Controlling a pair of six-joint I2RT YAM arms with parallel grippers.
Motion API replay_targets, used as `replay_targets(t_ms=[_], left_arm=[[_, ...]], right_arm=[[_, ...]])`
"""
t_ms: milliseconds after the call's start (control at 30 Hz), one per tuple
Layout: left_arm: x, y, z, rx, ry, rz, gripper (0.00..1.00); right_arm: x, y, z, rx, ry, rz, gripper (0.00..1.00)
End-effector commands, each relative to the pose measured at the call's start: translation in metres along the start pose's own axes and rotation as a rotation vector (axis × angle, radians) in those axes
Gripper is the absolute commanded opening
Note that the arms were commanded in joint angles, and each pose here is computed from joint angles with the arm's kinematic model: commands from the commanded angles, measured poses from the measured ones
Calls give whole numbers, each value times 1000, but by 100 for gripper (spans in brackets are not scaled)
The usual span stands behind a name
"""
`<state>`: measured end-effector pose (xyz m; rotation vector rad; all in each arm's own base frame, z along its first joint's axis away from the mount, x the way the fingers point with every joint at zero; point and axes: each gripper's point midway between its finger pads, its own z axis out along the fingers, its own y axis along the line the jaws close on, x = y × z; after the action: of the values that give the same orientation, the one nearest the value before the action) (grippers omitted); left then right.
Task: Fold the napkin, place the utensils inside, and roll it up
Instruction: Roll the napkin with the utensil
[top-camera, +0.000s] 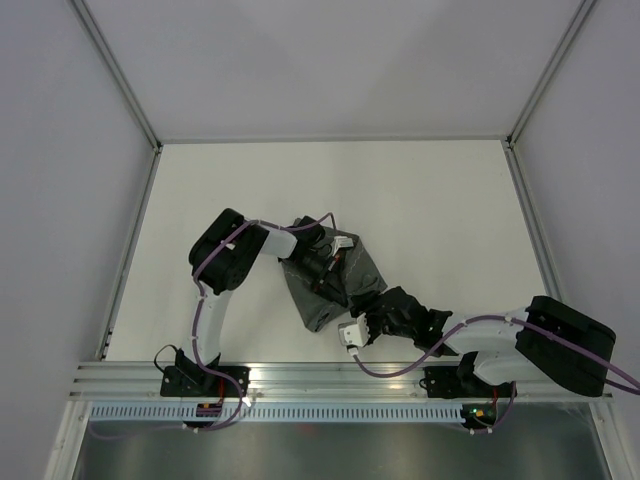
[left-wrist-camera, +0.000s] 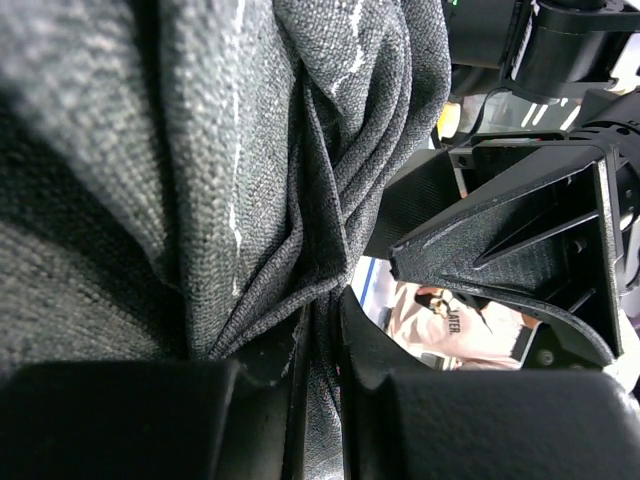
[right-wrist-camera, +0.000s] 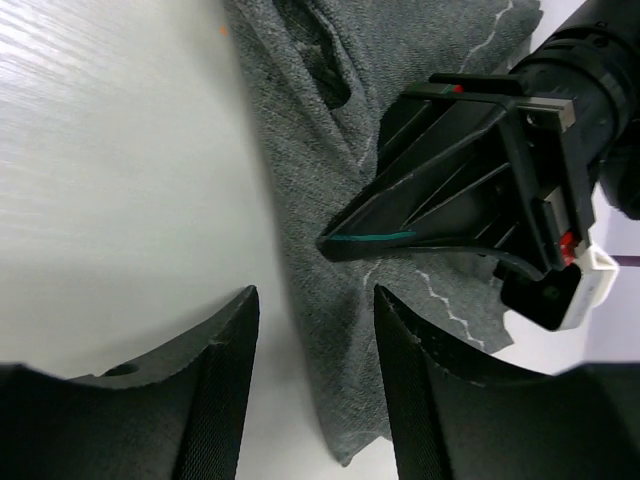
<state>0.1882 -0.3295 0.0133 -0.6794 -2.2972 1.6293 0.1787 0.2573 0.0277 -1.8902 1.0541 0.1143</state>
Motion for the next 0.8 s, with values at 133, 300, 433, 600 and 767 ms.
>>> replay_targets(t_ms=[133,300,433,600,767], left_arm=[[16,37,2,-116,38,-74,2],[16,36,3,-98,46,-77,2],[17,33,3,-84,48,-69,2],[19,34,3,-73,56,-73,2],[20,31,3,-53,60,-68,2]], right_arm=[[13,11,5,-26,54,-93,52],[20,20,8,-83,82,-133,45],[23,25,13,-125,99,-152,39],[29,28,18,-158,128,-179,36],[31,29,21,-189,145,-177,15]])
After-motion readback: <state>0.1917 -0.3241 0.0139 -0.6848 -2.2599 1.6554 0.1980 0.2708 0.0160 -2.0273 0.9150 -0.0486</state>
